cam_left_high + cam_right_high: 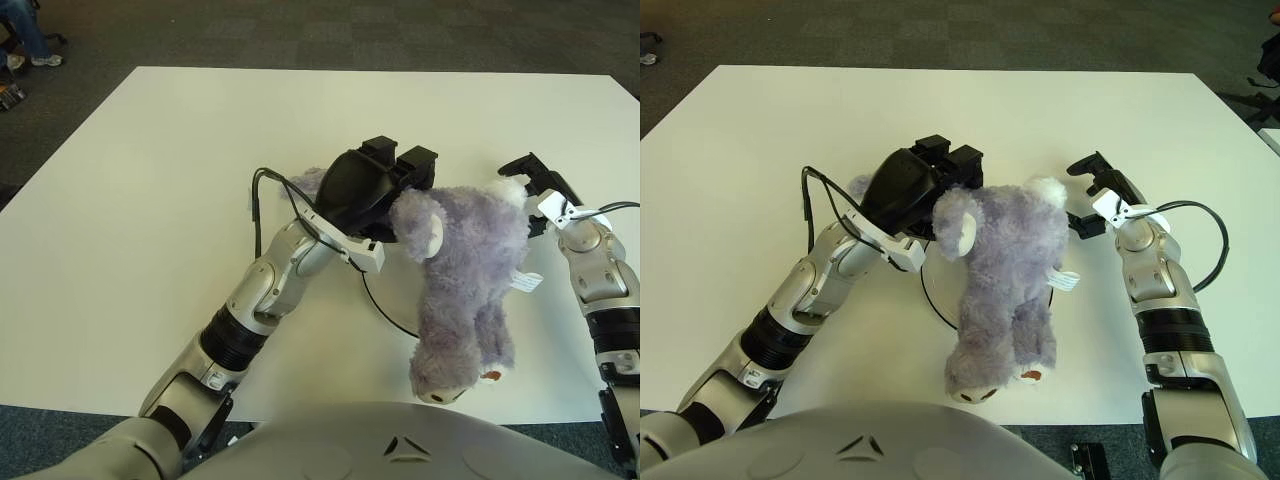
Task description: Put the doll into the plate.
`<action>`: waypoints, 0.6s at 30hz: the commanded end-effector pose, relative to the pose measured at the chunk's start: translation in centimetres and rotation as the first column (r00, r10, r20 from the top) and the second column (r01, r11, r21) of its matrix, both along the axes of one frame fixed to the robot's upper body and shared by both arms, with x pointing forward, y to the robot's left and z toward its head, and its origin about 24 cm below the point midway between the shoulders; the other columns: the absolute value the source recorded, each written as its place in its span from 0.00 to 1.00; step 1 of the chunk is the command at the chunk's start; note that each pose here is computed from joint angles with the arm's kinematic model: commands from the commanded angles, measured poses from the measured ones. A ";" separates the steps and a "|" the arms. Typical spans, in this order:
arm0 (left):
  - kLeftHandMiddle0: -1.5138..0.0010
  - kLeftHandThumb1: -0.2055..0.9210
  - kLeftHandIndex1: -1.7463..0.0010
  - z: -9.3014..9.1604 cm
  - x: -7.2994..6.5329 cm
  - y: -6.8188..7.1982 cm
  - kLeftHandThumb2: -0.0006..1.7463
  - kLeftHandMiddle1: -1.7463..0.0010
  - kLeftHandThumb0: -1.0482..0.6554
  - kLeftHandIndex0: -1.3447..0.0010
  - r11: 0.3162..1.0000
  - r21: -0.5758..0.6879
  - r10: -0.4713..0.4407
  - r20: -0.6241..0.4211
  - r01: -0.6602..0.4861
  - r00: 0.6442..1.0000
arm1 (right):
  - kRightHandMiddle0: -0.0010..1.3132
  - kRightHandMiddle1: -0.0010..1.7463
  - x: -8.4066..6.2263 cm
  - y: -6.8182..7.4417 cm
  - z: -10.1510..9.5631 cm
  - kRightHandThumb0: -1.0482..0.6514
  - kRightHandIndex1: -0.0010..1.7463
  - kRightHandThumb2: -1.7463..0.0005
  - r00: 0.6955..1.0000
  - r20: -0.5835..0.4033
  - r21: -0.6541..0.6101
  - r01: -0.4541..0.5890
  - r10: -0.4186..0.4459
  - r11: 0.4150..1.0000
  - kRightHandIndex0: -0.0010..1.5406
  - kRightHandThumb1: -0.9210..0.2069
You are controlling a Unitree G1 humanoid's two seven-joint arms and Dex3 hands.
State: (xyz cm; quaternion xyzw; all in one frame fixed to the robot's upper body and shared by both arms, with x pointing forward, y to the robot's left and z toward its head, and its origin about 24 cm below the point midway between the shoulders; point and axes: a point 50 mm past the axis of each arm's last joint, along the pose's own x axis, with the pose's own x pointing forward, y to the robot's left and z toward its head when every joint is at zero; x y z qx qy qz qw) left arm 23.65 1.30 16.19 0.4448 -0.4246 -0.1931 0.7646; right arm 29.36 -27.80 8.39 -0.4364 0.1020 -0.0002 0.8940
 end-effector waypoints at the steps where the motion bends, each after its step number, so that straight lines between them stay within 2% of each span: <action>1: 0.37 0.12 0.00 0.1 0.0 -0.3 0.97 0.10 0.61 0.49 1.000 -0.006 0.006 0.021 -0.006 1.000 | 0.00 0.63 -1.4 0.6 -2.9 0.44 0.72 0.35 0.989 -0.147 0.025 0.003 0.001 1.000 0.07 0.60; 12: 0.45 0.20 0.00 -0.5 0.2 -1.1 0.95 0.01 0.61 0.55 0.999 0.038 0.030 0.008 -0.030 1.000 | 0.00 0.59 -1.5 1.1 -2.5 0.42 0.67 0.37 0.988 -0.154 0.003 0.010 -0.009 1.000 0.05 0.56; 14: 0.46 0.27 0.00 -0.6 0.2 -1.3 0.89 0.06 0.61 0.59 0.998 0.044 0.035 0.016 -0.036 0.999 | 0.00 0.57 -1.6 1.1 -2.4 0.42 0.66 0.38 0.988 -0.156 0.002 0.010 -0.009 1.000 0.05 0.55; 18: 0.47 0.33 0.00 -0.9 0.3 -1.5 0.82 0.10 0.61 0.63 0.998 0.048 0.041 0.025 -0.042 0.999 | 0.00 0.55 -1.6 1.3 -2.3 0.41 0.64 0.38 0.987 -0.163 -0.005 0.007 -0.007 1.000 0.05 0.55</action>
